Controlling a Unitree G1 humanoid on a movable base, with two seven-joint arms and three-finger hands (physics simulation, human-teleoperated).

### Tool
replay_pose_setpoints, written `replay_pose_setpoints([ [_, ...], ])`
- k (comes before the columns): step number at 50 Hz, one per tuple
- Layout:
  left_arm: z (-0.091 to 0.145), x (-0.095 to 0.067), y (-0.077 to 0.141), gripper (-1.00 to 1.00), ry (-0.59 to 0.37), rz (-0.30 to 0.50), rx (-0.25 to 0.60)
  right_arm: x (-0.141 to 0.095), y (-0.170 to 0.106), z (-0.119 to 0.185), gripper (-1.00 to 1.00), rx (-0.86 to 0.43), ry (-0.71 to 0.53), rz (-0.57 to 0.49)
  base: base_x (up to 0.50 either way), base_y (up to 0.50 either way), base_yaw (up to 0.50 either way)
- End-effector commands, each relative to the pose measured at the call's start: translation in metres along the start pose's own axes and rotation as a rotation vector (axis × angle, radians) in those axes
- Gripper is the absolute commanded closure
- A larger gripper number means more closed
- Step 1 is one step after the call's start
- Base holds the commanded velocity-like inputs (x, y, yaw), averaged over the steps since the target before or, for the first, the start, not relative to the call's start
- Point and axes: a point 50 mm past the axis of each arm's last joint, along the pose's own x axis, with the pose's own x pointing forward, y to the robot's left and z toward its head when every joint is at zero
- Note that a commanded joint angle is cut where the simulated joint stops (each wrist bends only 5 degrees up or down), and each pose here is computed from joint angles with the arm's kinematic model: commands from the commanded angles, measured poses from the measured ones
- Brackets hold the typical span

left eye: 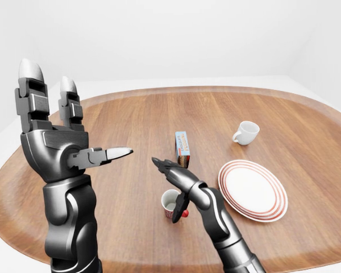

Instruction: Pick up the red mug and put it on the plate

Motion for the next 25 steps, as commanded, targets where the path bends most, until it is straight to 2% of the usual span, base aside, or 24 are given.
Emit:
replay_pose_setpoints([
  [1, 0.002, -0.001, -0.001, -0.95, -0.006, -0.003, -0.006, 0.007, 0.003, -0.006, -1.00, -0.009, 0.036, 0.024, 0.00, 0.00, 0.00],
  [13, -0.002, -0.001, 0.000, -0.95, 0.011, 0.000, 0.000, 0.017, 0.005, -0.010, -1.00, -0.003, 0.060, 0.054, 0.00, 0.00, 0.00],
  [25, 0.000, -0.002, 0.000, -0.95, 0.005, 0.003, -0.008, 0.028, 0.008, -0.024, -1.00, 0.014, 0.114, 0.016, 0.00, 0.00, 0.00],
])
